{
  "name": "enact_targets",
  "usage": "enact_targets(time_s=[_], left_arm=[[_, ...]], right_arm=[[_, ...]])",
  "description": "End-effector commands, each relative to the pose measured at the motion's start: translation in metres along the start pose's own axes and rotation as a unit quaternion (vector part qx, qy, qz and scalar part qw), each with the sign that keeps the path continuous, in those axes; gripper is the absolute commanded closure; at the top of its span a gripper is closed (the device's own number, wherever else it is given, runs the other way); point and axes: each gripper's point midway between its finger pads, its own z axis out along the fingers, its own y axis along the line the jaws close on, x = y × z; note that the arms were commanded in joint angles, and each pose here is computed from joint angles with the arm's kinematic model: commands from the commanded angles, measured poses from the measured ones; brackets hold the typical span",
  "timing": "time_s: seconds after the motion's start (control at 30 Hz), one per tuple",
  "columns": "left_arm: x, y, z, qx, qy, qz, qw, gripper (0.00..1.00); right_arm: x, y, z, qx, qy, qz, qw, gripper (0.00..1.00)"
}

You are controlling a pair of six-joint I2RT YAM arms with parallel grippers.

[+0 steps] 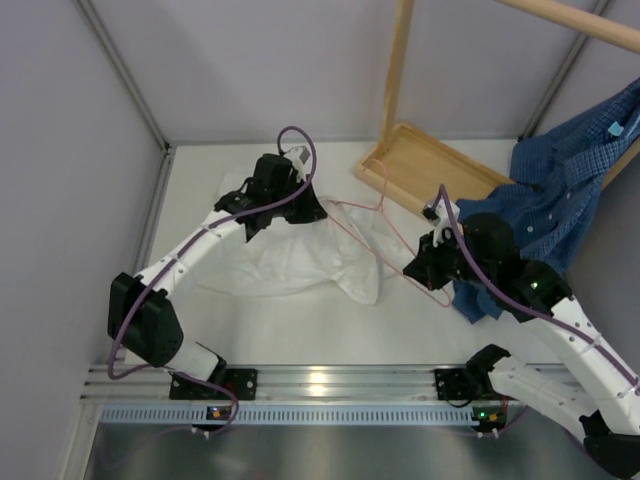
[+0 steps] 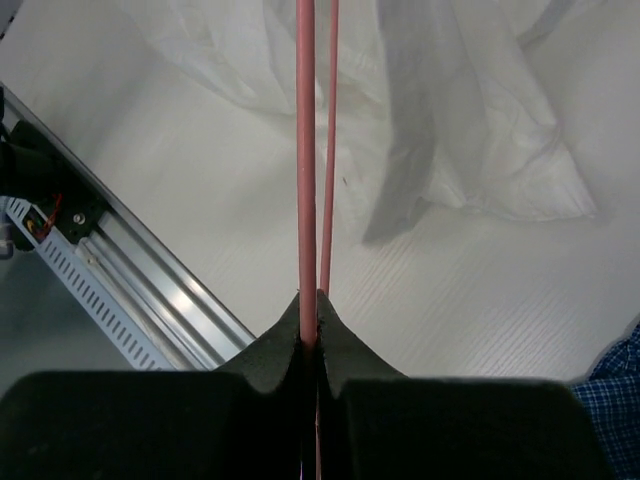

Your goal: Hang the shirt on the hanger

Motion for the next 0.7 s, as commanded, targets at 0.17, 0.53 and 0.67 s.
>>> enact_targets(time_s=[0.17,0.53,0.67], left_arm=[[0.009,-0.133,-0.064,0.159,0.0,0.147,0.976,1.0],[0.023,-0.149,-0.128,0.076,-0.032,0.22,0.972,1.0],[-0.001,-0.156,-0.153,0.023,-0.077,0.234,0.969,1.0]], right_arm=[[-0.016,0.058,0.011,-0.18,-0.04,-0.056,0.981,1.0],[-0.057,0.087,-0.033,-0.246,-0.241,-0.086,0.935,1.0],[-0.068,0.086,-0.044,-0.255,-0.33,-0.045,0.908,1.0]])
